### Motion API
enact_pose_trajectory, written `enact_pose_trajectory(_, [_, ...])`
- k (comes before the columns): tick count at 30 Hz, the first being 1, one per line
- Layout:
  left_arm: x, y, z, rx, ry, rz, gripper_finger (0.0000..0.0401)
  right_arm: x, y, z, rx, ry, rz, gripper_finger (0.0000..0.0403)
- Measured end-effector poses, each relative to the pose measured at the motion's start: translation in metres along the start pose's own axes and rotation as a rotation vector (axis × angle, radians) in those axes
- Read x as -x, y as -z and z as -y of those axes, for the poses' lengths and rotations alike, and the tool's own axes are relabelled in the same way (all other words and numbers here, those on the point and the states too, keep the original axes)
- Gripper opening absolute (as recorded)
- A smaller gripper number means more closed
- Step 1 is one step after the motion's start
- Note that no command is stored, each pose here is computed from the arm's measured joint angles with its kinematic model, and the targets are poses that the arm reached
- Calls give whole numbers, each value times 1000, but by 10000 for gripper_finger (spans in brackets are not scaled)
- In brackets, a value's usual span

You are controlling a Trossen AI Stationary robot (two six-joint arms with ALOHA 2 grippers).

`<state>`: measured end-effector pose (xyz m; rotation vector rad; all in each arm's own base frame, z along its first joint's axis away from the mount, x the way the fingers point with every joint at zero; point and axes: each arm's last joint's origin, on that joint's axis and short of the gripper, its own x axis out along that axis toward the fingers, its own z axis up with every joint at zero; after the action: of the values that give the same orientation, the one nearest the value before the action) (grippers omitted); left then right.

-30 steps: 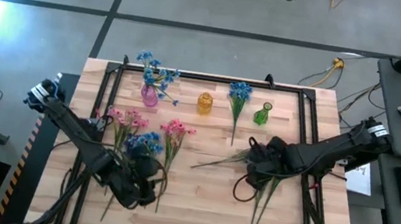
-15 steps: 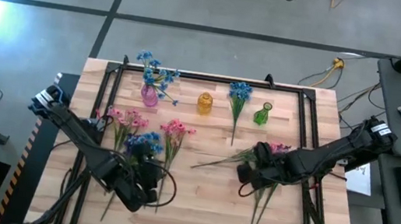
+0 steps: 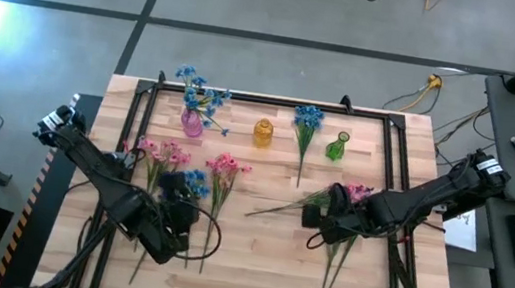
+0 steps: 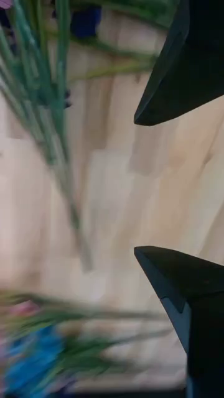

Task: Sort flowers into vase by color
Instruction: Put the right pink flowers into the green vase

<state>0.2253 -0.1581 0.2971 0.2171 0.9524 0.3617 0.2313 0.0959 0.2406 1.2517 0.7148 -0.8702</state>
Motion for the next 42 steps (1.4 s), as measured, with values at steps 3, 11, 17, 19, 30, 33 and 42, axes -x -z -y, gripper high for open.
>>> enact_pose_trajectory(3, [4,2,-6,-52,-33,-41,168,-2,0,-3,-97,-58,74,325])
enact_pose_trajectory(11, [10,16,-13,-114,-87,-81,168,-23,10,-20,-61,-146,254,325])
enact_pose_trajectory(17, [20,47,-18,-85,-75,-21,168,-39,19,-30,-54,-119,281,325])
enact_pose_trajectory(19, [26,56,-21,-68,-36,15,168,-40,20,-34,-55,-119,291,325])
enact_pose_trajectory(30, [28,81,-45,38,16,110,168,-42,29,-32,-161,-170,363,325])
enact_pose_trajectory(33, [27,85,-49,68,21,113,168,-45,39,-33,-225,-189,349,325])
enact_pose_trajectory(42, [26,85,-50,61,15,118,168,-72,48,-45,-267,-210,475,325])
